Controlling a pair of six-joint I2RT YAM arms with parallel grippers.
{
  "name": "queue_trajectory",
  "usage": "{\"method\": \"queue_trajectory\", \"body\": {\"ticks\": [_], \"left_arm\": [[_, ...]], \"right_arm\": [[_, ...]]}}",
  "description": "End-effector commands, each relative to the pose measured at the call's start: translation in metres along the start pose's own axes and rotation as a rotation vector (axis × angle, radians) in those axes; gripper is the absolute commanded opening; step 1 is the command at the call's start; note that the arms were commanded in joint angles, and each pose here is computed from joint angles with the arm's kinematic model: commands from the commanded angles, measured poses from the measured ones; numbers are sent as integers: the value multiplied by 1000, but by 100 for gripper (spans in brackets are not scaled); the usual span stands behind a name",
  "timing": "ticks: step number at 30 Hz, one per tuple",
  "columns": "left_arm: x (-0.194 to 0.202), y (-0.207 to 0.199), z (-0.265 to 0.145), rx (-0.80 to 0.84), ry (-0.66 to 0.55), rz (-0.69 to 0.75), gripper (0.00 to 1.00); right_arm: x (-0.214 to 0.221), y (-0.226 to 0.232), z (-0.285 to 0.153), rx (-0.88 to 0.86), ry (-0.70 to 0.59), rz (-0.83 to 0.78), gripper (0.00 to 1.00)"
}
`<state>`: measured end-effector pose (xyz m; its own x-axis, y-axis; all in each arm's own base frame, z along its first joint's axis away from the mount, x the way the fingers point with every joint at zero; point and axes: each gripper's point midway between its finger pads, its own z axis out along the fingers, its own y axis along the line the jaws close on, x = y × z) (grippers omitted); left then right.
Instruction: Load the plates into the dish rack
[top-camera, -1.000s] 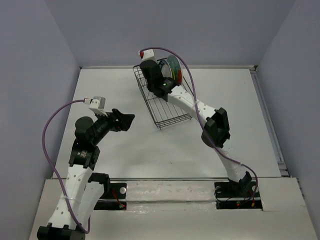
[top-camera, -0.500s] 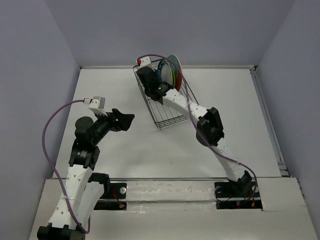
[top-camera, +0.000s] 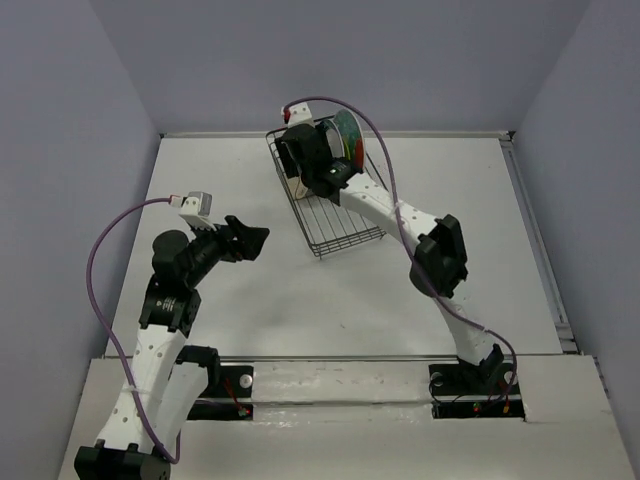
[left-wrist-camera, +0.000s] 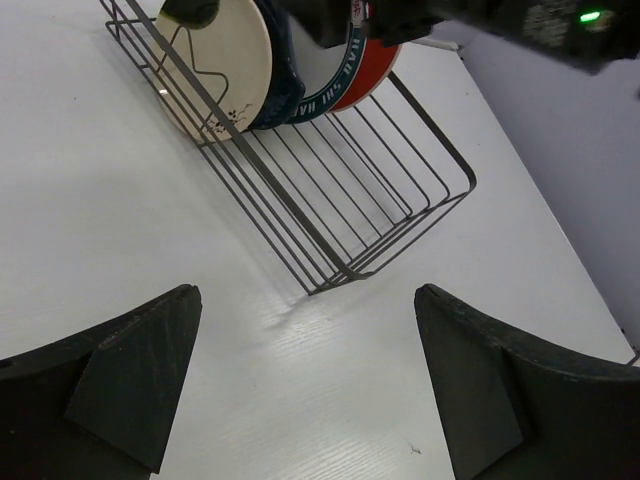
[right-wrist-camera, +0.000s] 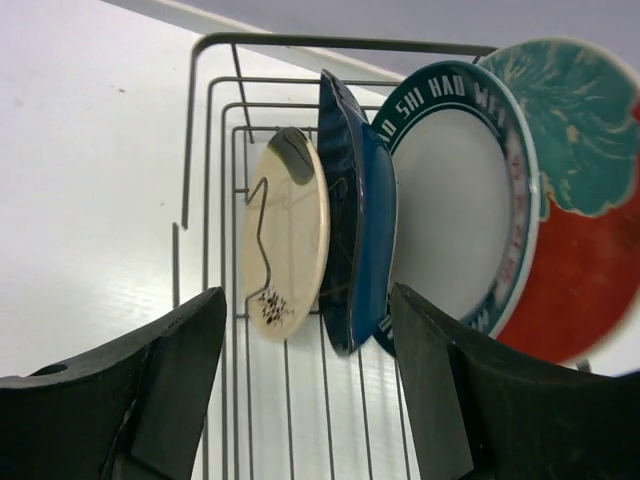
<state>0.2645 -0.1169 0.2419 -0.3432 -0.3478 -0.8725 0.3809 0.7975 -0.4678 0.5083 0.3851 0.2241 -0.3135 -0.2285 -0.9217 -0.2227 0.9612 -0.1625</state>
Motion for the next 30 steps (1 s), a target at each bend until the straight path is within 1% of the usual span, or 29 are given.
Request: {"method": "queue_trajectory", "body": {"ticks": [1,4,5,7,8,9,10,12,13,16,17,20,21,23,26,30], "left_arm": [[-25,-5,-1,9,-65,32,99],[-26,-1,-1,-1,-67,29,99],[-27,0,-1,-3,-70,31,99],[-27,-4,-1,19,-72,35,99],[-27,-5,-1,27,-73,36,99],[-27,-7,-1,39,-73,36,99],[-24,-11,-1,64,-68,29,99],[-23,-18,-4,103,-72,31,99],[-22,-23,-6,129,-72,35,99],[-25,-28,-11,142,-96,40,99],[-26,-30,-12,150,-102,39,99],[-27,-38,-18,179,-108,26,99],[-25,-40,-20,187,-110,12,99],[-22,-42,-23,199,-107,-2,99],[-23,-48,-27,218,-112,-19,99],[-23,-56,-31,260,-118,-36,99]], "right_arm": [[-96,-21,-85,-165,-173,191,73],[-91,-35,-128,-240,-194,213,75],[-81,-48,-148,-247,-201,227,78],[-68,-60,-168,-253,-202,253,86],[-60,-68,-177,-249,-201,259,93],[-26,-71,-178,-243,-155,242,97],[-35,-90,-204,-232,-203,286,100],[-16,-104,-220,-218,-199,316,100],[2,-118,-235,-204,-199,329,100],[27,-139,-257,-174,-207,394,100],[42,-151,-270,-161,-221,431,100],[61,-171,-287,-122,-250,505,100],[74,-180,-294,-111,-262,527,100],[89,-187,-298,-94,-267,561,100],[97,-188,-300,-92,-260,578,100],[89,-193,-305,-85,-276,588,100]]}}
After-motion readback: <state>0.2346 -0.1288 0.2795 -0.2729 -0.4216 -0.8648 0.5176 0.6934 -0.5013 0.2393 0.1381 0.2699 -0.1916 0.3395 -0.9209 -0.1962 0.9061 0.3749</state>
